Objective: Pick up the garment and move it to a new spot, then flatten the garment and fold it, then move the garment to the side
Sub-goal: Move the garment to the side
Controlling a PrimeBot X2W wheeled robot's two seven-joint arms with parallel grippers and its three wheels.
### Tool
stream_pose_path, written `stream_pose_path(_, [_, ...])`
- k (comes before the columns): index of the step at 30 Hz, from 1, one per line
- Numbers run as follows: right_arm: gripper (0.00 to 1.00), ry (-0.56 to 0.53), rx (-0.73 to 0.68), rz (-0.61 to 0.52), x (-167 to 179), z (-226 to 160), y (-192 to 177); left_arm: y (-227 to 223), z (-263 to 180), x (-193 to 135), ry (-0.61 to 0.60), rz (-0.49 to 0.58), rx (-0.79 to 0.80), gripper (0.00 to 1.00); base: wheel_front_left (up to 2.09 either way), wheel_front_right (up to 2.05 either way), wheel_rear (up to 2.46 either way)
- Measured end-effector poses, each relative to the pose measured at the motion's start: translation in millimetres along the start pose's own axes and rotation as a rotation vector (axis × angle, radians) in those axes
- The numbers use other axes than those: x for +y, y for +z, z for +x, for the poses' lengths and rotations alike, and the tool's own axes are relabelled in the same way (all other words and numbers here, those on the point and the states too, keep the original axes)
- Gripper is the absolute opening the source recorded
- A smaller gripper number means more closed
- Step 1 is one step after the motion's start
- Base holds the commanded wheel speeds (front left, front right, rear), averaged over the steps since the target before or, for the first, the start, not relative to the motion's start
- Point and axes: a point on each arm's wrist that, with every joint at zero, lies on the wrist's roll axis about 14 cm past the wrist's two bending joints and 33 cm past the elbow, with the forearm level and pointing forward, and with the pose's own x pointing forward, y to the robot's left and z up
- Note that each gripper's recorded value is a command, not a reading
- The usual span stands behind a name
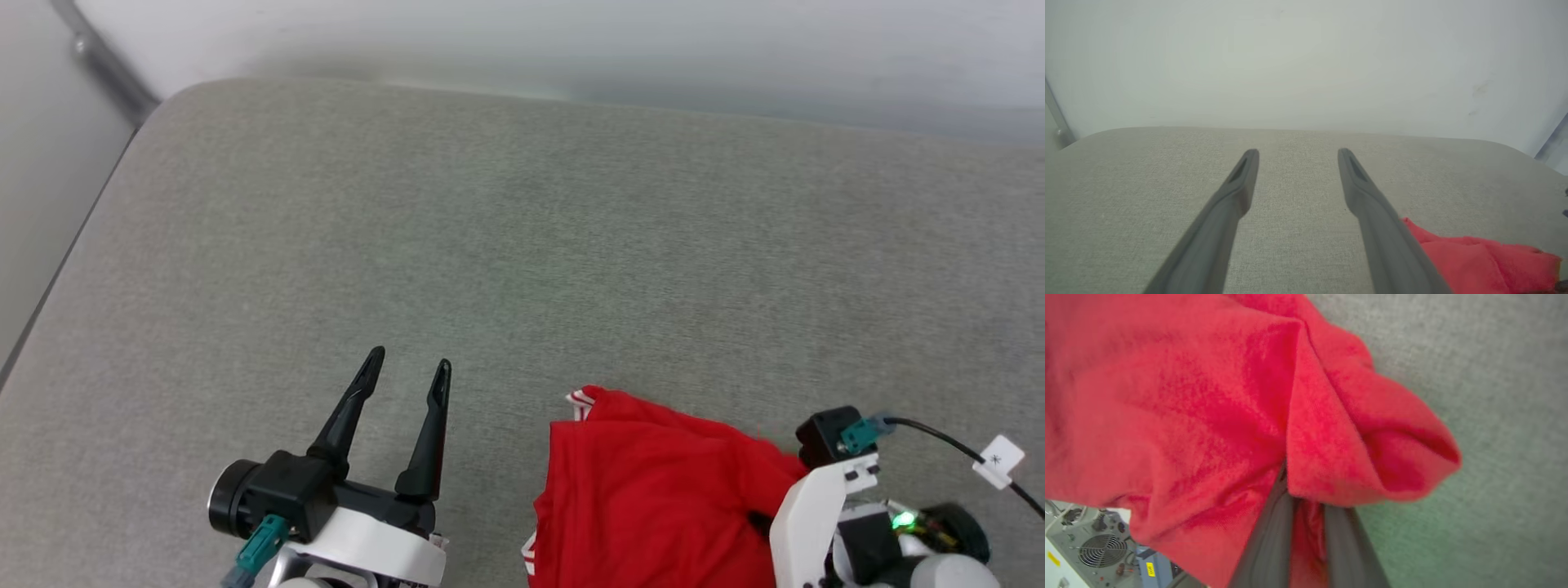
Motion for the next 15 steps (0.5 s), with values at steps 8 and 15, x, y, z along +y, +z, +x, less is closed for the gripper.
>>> stream_pose_path(8, [0.0, -0.281, -0.102, -0.305, -63.9, -52.2, 38.7, -6.3, 21.5, -42.8, -0.137, -0.043, -0.001, 1.0, 0.0, 0.0, 0.0])
stream_pose_path(15, [0.0, -0.642, -0.14, -0.431, -171.1, -124.1, 64.8, -21.2, 55.3, -101.1, -0.338, -0.077, 0.006, 1.0, 0.0, 0.0, 0.0])
